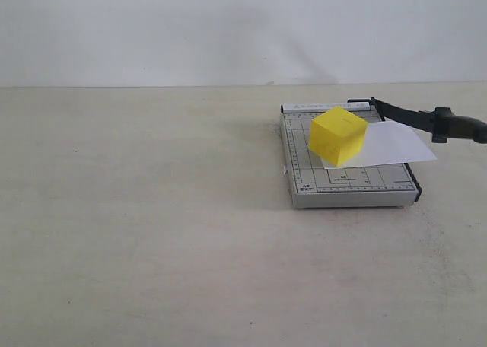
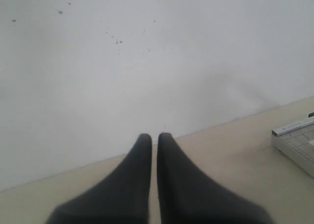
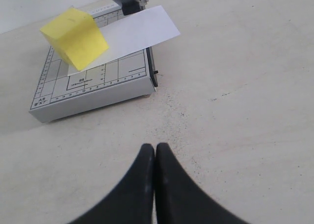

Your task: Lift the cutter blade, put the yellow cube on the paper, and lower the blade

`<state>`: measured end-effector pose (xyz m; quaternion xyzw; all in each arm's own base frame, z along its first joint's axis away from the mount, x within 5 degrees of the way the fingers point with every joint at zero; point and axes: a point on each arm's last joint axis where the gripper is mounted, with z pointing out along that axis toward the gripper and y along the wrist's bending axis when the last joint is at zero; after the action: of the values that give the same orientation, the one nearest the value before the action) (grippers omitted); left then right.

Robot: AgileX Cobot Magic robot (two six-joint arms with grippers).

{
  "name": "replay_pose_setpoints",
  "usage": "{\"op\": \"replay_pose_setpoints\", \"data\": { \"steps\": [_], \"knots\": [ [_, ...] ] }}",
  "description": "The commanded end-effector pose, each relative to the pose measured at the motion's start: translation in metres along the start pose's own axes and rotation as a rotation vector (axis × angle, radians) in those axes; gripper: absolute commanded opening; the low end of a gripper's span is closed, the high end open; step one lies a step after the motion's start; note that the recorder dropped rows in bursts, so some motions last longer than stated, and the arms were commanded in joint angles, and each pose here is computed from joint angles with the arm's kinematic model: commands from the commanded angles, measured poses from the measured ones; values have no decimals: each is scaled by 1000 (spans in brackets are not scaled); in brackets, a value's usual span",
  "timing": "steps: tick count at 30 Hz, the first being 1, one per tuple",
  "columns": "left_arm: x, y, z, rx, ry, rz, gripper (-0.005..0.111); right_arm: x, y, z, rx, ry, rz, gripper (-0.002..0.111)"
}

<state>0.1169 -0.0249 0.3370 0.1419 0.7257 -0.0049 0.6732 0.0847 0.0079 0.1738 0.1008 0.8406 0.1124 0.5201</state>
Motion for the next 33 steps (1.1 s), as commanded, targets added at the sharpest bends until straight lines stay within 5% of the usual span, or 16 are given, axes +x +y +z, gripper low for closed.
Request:
{"op": "replay_pose_setpoints", "data": {
  "steps": [1,7,12,19,21,27,33],
  "knots": [
    [22,-1,-31,-18,-8,-105,5,1,-1,0,3,3,-1,0],
    [65,-6,-54,-45,28,-292,5,1,-1,0,3,3,-1,0],
    [89,0,-59,-149,74,-42,5,0,0,0,-1,-16,0,0],
    [118,-3,-53,-167,162,-231,5,-29,7,-4,-58,-235,36,0],
    [129,-7,-50,-152,169,-211,5,-48,14,-9,-77,-288,28,0],
    [155,-17,-43,-93,160,-155,5,-108,36,-36,-54,-348,-316,0],
    [156,-15,-43,-110,175,-112,5,-137,48,-28,-30,-149,-392,0]
  ]
}}
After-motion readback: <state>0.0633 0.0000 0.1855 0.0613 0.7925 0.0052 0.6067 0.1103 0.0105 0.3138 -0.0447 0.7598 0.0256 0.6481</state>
